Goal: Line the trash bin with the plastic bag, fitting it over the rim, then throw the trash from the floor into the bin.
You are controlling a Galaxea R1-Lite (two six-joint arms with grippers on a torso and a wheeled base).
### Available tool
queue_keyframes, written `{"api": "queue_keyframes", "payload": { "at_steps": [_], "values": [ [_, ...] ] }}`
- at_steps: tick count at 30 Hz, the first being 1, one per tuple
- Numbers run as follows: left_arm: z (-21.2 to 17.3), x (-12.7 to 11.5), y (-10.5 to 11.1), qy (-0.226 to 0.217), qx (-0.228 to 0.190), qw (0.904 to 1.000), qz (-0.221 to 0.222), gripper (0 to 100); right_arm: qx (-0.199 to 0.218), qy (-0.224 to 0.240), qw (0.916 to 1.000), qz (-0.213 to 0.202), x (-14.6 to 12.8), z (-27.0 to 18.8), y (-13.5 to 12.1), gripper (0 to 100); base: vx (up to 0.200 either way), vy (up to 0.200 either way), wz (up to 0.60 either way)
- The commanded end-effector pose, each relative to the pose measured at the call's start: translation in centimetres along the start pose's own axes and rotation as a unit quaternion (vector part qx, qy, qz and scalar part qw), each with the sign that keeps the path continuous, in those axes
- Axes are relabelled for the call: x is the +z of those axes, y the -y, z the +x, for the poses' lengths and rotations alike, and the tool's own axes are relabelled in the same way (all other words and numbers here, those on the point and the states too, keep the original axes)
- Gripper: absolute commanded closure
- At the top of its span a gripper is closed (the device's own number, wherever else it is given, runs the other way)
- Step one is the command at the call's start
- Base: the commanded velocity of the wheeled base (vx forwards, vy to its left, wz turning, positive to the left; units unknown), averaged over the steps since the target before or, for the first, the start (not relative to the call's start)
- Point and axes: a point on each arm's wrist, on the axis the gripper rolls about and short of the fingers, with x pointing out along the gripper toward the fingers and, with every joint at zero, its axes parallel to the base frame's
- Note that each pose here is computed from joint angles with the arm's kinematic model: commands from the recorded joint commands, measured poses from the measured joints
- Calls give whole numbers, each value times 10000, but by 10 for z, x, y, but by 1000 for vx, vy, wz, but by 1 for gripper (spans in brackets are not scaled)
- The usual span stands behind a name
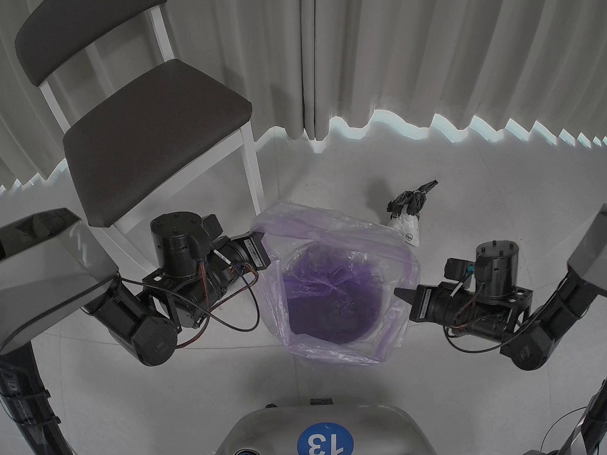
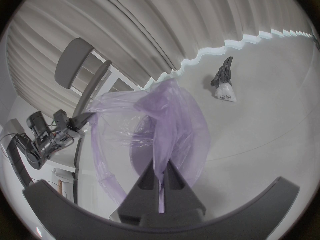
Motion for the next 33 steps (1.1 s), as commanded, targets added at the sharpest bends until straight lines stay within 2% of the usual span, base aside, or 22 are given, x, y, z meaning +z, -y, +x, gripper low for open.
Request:
{"api": "queue_keyframes", "payload": {
  "at_steps": [1, 7, 9, 13, 16, 18, 20, 25, 30, 33],
  "values": [
    [-10, 12, -2, 152, 20, 9999, -36, 100, -124, -290, 9995, 46, -31, 31, 3, 100, 0, 0, 0],
    [-9, 12, 0, 270, -71, 9996, -42, 100, 98, -86, 9992, 366, -35, 43, -4, 100, 0, 0, 0],
    [-9, 13, 1, 287, -88, 9995, -43, 100, 488, 116, 9971, 577, -37, 44, -23, 100, 0, 0, 0],
    [-9, 12, 2, 284, -95, 9995, -35, 100, 705, 139, 9963, 464, -41, 41, -42, 100, 0, 0, 0],
    [-10, 13, 2, 298, -101, 9995, -36, 100, 891, 281, 9949, 370, -33, 38, -60, 100, 0, 0, 0],
    [-10, 14, 2, 301, -94, 9995, -36, 100, 882, 235, 9953, 317, -32, 38, -62, 100, 0, 0, 0],
    [-10, 13, 2, 294, -91, 9995, -36, 100, 820, 121, 9966, 36, -26, 40, -70, 100, 0, 0, 0],
    [-11, 13, 2, 287, -88, 9995, -27, 100, 749, -123, 9970, -139, -20, 49, -82, 100, 0, 0, 0],
    [-12, 11, 6, 251, -146, 9996, -15, 100, 421, -614, 9961, -479, -18, 66, -85, 100, 0, 0, 0],
    [-11, 9, 6, 237, -157, 9996, -13, 100, 200, -625, 9957, -661, -14, 77, -88, 100, 0, 0, 0]
  ]
}}
